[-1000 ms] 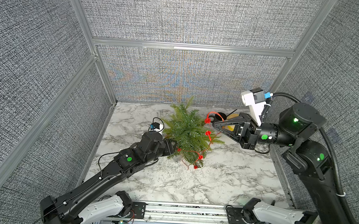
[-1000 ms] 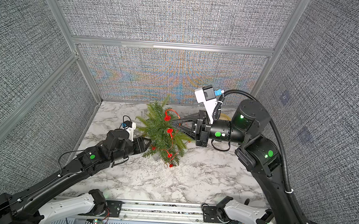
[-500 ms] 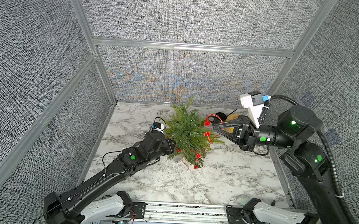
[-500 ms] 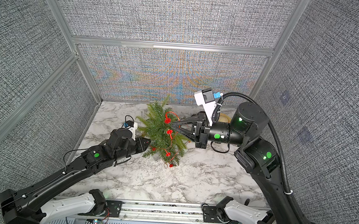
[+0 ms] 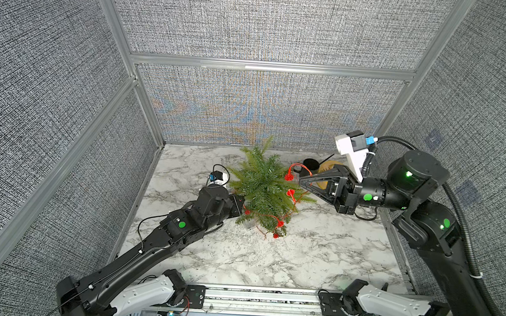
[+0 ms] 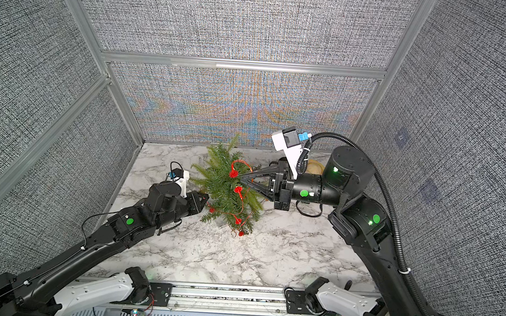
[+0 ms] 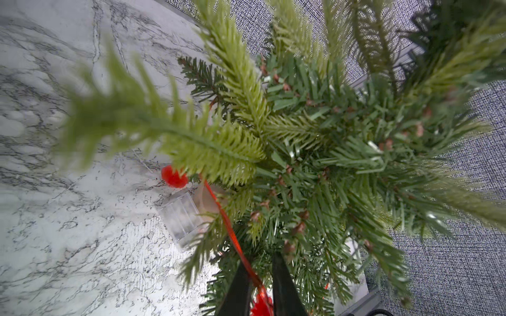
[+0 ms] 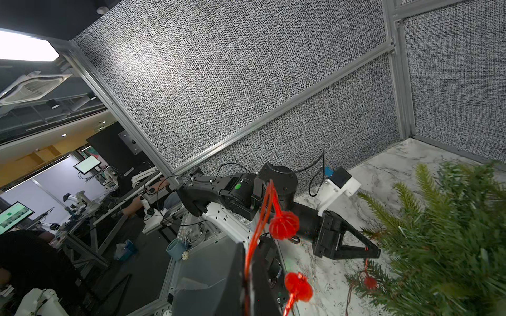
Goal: Remove string lights from the small christmas tree
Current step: Remove the light string from the Christmas tree.
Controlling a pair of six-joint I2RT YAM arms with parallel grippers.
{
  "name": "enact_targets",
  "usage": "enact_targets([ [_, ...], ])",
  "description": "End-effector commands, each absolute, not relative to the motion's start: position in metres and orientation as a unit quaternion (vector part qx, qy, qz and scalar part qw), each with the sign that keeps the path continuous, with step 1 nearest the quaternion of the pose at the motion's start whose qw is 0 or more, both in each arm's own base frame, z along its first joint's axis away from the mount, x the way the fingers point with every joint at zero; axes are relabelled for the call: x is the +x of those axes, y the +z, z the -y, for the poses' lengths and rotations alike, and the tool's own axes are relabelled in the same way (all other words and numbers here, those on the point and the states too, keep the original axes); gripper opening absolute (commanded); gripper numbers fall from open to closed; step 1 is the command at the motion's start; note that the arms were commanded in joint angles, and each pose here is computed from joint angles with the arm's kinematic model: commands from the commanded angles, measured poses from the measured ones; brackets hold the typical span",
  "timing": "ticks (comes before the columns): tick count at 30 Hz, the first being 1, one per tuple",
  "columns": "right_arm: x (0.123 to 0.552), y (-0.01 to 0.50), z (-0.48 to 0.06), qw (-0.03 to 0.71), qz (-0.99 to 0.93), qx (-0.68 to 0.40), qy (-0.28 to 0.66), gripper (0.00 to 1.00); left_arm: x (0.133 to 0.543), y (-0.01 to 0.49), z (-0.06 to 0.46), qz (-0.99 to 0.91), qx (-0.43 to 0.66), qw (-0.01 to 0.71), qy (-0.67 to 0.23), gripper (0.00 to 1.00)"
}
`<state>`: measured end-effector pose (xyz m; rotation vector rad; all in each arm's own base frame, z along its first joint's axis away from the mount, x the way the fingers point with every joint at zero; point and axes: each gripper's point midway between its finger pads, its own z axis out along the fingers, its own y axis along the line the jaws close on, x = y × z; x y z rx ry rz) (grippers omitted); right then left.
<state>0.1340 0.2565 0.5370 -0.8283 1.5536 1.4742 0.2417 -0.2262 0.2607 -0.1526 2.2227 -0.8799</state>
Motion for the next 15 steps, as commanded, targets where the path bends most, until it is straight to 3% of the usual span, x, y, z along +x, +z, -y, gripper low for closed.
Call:
enact_targets([
  [1, 0.133, 0.542, -0.256, 0.421, -0.606, -0.334, 0.587, 0.0, 0.244, 0.267, 0.224, -0.859, -0.059, 0.377, -0.342, 0.12],
  [4, 0.134, 0.54, -0.257, 0.42, -0.607, -0.332, 0.587, 0.0, 0.242, 0.268, 0.222, -0.858, -0.056, 0.379, -0.342, 0.01],
  [15, 0.147, 0.502, -0.262, 0.396, -0.644, -0.312, 0.575, 0.0, 0.24, 0.274, 0.201, -0.864, -0.023, 0.414, -0.285, 0.0],
])
